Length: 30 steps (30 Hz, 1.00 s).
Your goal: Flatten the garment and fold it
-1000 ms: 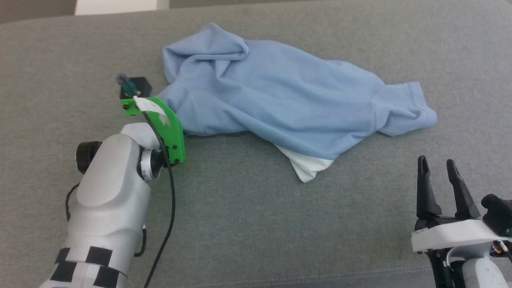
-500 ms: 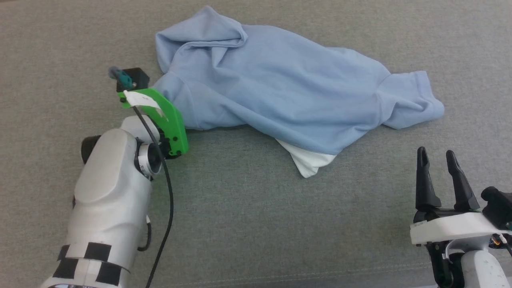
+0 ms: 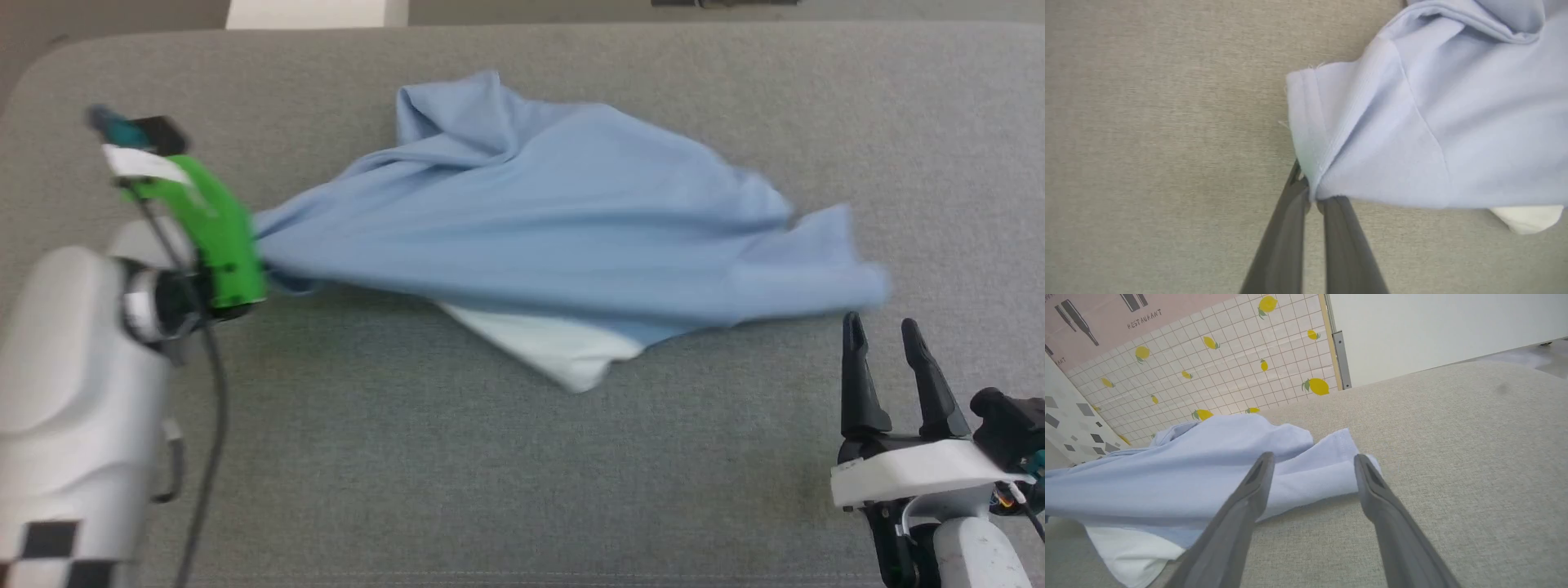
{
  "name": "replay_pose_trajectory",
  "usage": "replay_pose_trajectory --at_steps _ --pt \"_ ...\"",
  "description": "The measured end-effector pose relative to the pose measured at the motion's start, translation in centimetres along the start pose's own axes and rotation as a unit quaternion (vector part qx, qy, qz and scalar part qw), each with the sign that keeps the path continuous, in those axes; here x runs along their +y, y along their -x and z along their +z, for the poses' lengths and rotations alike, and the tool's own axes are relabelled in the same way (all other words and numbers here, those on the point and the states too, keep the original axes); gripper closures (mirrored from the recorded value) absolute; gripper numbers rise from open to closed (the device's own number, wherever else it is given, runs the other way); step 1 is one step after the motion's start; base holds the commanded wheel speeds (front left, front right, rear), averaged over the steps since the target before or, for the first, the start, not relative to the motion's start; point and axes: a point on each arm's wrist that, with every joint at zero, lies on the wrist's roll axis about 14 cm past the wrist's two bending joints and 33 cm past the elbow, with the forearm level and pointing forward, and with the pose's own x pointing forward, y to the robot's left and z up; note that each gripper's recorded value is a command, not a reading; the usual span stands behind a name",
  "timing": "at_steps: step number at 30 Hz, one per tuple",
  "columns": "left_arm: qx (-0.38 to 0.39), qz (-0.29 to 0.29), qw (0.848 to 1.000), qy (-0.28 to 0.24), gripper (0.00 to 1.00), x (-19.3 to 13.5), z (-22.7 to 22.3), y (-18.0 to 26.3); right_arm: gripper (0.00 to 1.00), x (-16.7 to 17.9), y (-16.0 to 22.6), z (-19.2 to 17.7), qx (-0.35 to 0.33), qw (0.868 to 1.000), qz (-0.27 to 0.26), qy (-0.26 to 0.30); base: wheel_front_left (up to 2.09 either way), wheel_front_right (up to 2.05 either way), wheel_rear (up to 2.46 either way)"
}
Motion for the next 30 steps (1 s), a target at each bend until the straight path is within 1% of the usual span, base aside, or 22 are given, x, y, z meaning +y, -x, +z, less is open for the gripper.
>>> replay_pose_trajectory --at_steps 2,4,5,7,8,9,10,13,16,19,20,23,24,25,27,29,30 --pt "0.018 0.036 0.999 -0.004 1.00 2.5 -0.6 1.4 0.00 0.4 -0.1 0.2 -0.002 1.000 0.006 -0.001 0.00 0.00 0.00" --pt "0.046 0.072 0.996 0.003 1.00 4.9 -2.2 2.3 0.00 0.8 -0.1 0.2 -0.004 1.000 0.011 -0.002 0.00 0.00 0.00" --pt "0.060 0.086 0.994 0.008 1.00 5.8 -3.2 2.5 0.00 0.8 -0.1 0.2 -0.003 1.000 0.012 -0.002 0.00 0.00 0.00" --pt "0.082 0.095 0.992 0.019 1.00 6.3 -5.2 2.3 0.00 0.7 -0.1 0.1 -0.002 1.000 0.010 -0.002 0.00 0.00 0.00" --pt "0.092 0.096 0.991 0.024 0.92 6.3 -6.3 2.1 0.00 0.7 -0.1 0.0 0.000 1.000 0.010 -0.002 0.00 0.00 0.00" --pt "0.098 0.097 0.990 0.028 0.54 6.3 -7.0 2.0 0.00 0.6 -0.2 -0.1 0.001 1.000 0.009 -0.002 0.00 0.00 0.00" --pt "0.102 0.098 0.989 0.034 0.00 6.2 -7.7 1.8 0.00 0.6 -0.2 -0.1 0.002 1.000 0.009 -0.002 0.00 0.00 0.00" --pt "0.092 0.094 0.990 0.049 0.00 5.9 -8.3 1.8 0.00 0.7 -0.3 -0.3 0.003 1.000 0.010 -0.003 0.00 0.00 0.00" --pt "0.057 0.077 0.994 0.062 0.00 5.3 -6.9 2.4 0.00 0.9 -0.4 -0.1 0.002 1.000 0.013 -0.003 0.00 0.00 0.00" --pt "0.001 0.052 0.995 0.083 0.00 4.6 -4.6 3.6 0.00 1.2 -0.5 0.3 -0.003 1.000 0.016 0.001 0.00 0.00 0.00" --pt "-0.031 0.038 0.994 0.095 0.00 4.2 -3.4 4.3 0.00 1.3 -0.5 0.5 -0.004 1.000 0.018 0.001 0.00 0.00 0.00" --pt "-0.107 0.020 0.988 0.109 0.00 3.8 -0.6 6.3 0.00 1.6 -0.5 1.2 -0.010 1.000 0.024 0.004 0.00 0.00 0.00" --pt "-0.147 0.018 0.983 0.108 0.00 3.8 0.7 7.3 0.00 1.8 -0.5 1.4 -0.013 1.000 0.026 0.004 0.00 0.00 0.00" --pt "-0.229 0.026 0.968 0.094 0.00 4.3 3.1 9.2 0.00 2.1 -0.5 1.7 -0.015 0.999 0.029 0.004 0.00 0.00 0.00" --pt "-0.320 0.034 0.943 0.082 0.00 4.9 5.3 11.3 0.00 2.3 -0.5 2.0 -0.016 0.999 0.033 0.004 0.00 0.00 0.00" --pt "-0.377 0.043 0.923 0.063 0.00 5.0 6.0 12.4 0.00 2.3 -0.3 1.9 -0.011 0.999 0.033 0.005 0.00 0.00 0.00" --pt "-0.411 0.047 0.909 0.057 0.00 5.1 6.2 13.0 0.00 2.3 -0.2 1.8 -0.006 0.999 0.032 0.006 0.00 0.00 0.00"
